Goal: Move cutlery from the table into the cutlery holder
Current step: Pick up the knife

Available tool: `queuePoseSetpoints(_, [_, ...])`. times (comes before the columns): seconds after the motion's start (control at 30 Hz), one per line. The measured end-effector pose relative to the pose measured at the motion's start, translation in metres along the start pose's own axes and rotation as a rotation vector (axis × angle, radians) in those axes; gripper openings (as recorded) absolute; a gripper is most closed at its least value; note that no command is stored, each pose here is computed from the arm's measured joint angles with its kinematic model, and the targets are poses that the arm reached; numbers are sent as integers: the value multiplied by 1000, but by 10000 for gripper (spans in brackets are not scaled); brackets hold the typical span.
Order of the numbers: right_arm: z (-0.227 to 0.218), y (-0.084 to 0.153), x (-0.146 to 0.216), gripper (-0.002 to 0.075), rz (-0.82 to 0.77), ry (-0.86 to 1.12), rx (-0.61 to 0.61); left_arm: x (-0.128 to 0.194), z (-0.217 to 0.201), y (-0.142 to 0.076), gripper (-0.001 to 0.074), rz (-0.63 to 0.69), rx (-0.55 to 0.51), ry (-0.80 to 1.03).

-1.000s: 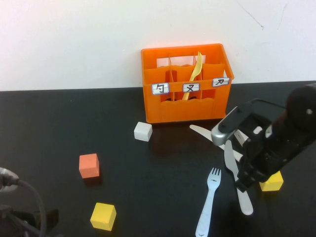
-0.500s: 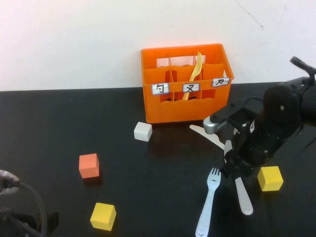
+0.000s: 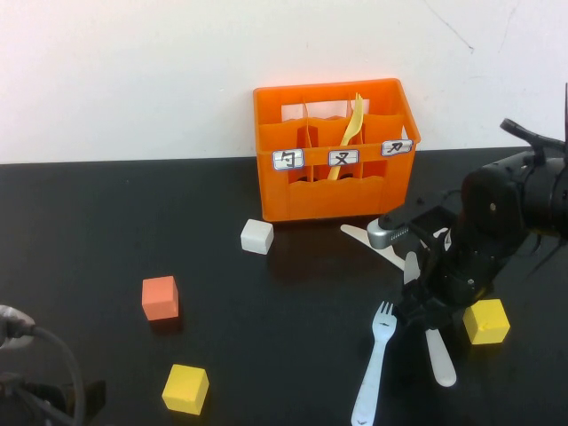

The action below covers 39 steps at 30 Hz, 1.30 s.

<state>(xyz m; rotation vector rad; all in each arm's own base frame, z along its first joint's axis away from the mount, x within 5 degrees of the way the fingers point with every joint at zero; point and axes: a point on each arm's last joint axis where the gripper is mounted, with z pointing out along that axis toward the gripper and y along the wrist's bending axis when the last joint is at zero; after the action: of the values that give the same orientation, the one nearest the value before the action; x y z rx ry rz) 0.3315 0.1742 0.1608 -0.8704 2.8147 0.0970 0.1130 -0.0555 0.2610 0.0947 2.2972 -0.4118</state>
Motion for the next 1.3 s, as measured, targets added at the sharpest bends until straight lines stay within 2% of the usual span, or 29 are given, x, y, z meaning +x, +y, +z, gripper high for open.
queuePoseSetpoints(0.37, [1, 1, 0, 409, -99, 6, 19, 0, 0, 0, -1, 0, 3, -5])
queuePoseSetpoints(0.57, [1, 12, -2, 407, -155, 2, 35, -1, 0, 0, -1, 0, 3, -7])
queuePoseSetpoints(1.2, [4, 12, -3, 406, -146, 21, 58, 0, 0, 0, -1, 0, 1, -2])
queuePoseSetpoints(1.3, [5, 12, -4, 374, -144, 25, 58, 0, 0, 0, -1, 0, 1, -2])
